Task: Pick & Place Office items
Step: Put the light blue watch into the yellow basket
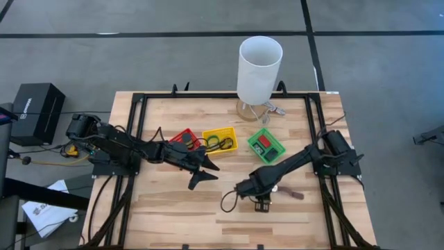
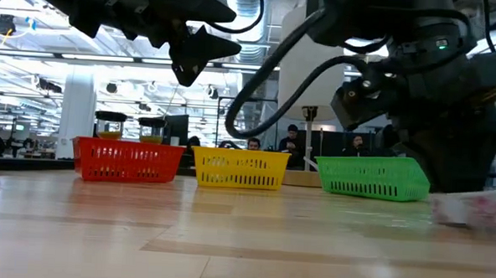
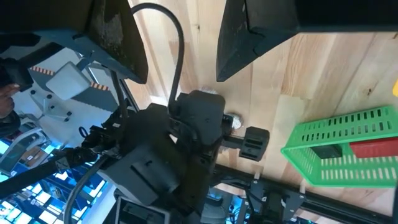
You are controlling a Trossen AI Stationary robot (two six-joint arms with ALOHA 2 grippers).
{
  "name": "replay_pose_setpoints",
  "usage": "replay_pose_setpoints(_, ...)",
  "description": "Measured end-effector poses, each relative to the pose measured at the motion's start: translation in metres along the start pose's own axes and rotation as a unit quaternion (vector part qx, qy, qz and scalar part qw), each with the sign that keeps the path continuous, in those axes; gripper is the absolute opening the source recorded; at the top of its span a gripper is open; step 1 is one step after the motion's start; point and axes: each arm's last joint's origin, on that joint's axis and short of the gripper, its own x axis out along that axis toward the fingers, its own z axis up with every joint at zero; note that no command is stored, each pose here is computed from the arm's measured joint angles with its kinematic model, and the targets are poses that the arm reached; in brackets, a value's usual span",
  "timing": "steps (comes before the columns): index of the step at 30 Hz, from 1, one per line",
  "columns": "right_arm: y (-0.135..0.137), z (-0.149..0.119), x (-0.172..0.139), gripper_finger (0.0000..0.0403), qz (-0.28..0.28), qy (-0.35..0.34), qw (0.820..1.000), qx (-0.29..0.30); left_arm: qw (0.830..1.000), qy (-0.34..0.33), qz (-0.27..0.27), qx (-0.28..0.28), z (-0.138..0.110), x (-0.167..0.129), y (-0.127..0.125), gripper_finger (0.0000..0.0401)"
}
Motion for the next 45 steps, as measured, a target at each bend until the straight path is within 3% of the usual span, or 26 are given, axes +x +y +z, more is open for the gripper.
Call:
replay_pose_setpoints(4, -0.006, 0.005, -0.004, 0.0015, 0.002, -0.005, 1.000, -0.012, 1.000, 0.000, 0.000, 0.000, 0.000, 0.000, 0.000, 0.0186)
replay_pose_setpoints(8, -0.009, 0.016, -0.020, 0.0019, -0.006, -0.021, 0.998, -0.061, 1.000, -0.002, -0.001, 0.000, 0.000, 0.000, 0.000, 0.0186)
replay_pose_setpoints(15, -0.034, 0.039, -0.063, 0.0012, -0.092, -0.058, 0.990, -0.092, 1.000, -0.003, -0.001, 0.000, 0.001, 0.000, 0.000, 0.0186)
replay_pose_setpoints(21, -0.072, 0.053, -0.111, 0.0010, -0.201, -0.131, 0.967, -0.083, 1.000, -0.003, -0.003, -0.004, 0.001, 0.000, 0.000, 0.0186)
replay_pose_setpoints(24, -0.093, 0.060, -0.126, 0.0006, -0.213, -0.184, 0.957, -0.074, 1.000, -0.012, -0.016, -0.017, 0.007, -0.005, -0.003, 0.0186)
replay_pose_setpoints(32, -0.134, 0.091, -0.127, 0.0014, -0.238, -0.316, 0.914, -0.090, 0.998, -0.058, -0.019, -0.022, 0.026, -0.052, -0.014, 0.0186)
replay_pose_setpoints(37, -0.152, 0.112, -0.120, 0.0013, -0.257, -0.379, 0.885, -0.091, 0.995, -0.101, 0.015, -0.006, 0.018, -0.082, -0.011, 0.0186)
replay_pose_setpoints(41, -0.166, 0.120, -0.121, 0.0021, -0.263, -0.401, 0.874, -0.072, 0.989, -0.130, 0.076, -0.012, 0.005, -0.099, -0.003, 0.0186)
replay_pose_setpoints(45, -0.174, 0.123, -0.110, 0.0034, -0.264, -0.384, 0.882, -0.069, 0.978, -0.160, 0.132, -0.022, -0.001, -0.108, 0.004, 0.0186)
